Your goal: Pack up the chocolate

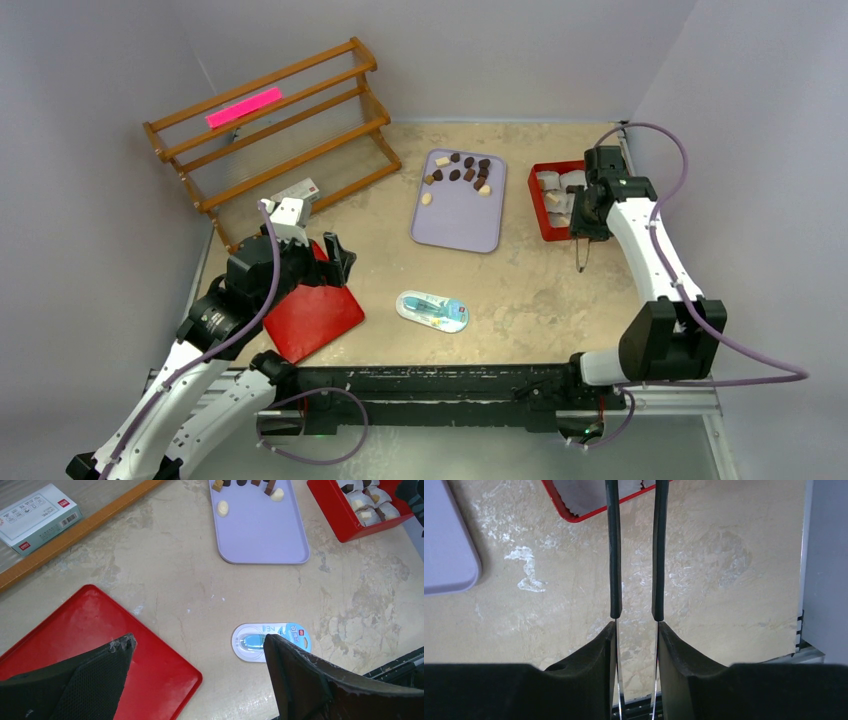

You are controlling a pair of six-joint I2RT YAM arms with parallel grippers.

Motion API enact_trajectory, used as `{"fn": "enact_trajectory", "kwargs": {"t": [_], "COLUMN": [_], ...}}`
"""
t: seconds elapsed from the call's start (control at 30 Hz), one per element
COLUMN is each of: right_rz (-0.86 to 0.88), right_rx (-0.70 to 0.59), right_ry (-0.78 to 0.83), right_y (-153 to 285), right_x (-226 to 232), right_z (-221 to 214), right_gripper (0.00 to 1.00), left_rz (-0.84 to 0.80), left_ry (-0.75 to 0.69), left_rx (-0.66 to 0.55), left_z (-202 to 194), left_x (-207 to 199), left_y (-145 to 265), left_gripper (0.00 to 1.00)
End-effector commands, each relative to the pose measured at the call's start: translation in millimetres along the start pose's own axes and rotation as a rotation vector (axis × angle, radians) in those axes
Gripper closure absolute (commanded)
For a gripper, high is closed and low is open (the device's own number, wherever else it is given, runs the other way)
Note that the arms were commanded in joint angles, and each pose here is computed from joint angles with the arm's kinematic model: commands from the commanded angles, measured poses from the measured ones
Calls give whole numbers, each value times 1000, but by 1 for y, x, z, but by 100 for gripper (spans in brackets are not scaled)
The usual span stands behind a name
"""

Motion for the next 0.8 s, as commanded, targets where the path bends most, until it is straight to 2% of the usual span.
{"fn": "enact_trajectory", "kwargs": {"t": [0.0, 0.1, 0.3, 0.47, 0.6, 0.77], "right_rz": [-30, -42, -169, -190, -272, -283], "right_rx": [-73, -99, -169, -231, -211, -123], "right_ry": [-130, -217, -370, -512, -669, -835], "right_y": [14, 15, 18, 21, 16, 0], "right_x": [-11, -16, -43, -52, -62, -54], "right_z": [-2, -11, -24, -32, -51, -77], "right_gripper": [66, 67, 64, 63, 64, 63], "left_rz": [-7, -13, -16, -13, -8, -8], "left_ry": [-4, -4, -5, -4, -3, -3], "left_rx": [-33, -32, -33, -35, -39, -34], "left_z": [10, 10, 10, 10, 11, 10], "left_x": [-2, -3, -3, -2, -1, -2], "left_y": [3, 2, 3, 3, 4, 3], "left_gripper": [0, 0, 0, 0, 0, 0]}}
Point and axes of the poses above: each gripper's point midway between its finger pads, its own y axis back along the fingers, its own x axis along the line the jaws close on, z = x × y, the point moved 2 cm from there along y, back along the fingers, and after that the axes turned 13 degrees about -y, right-handed, at the moved point
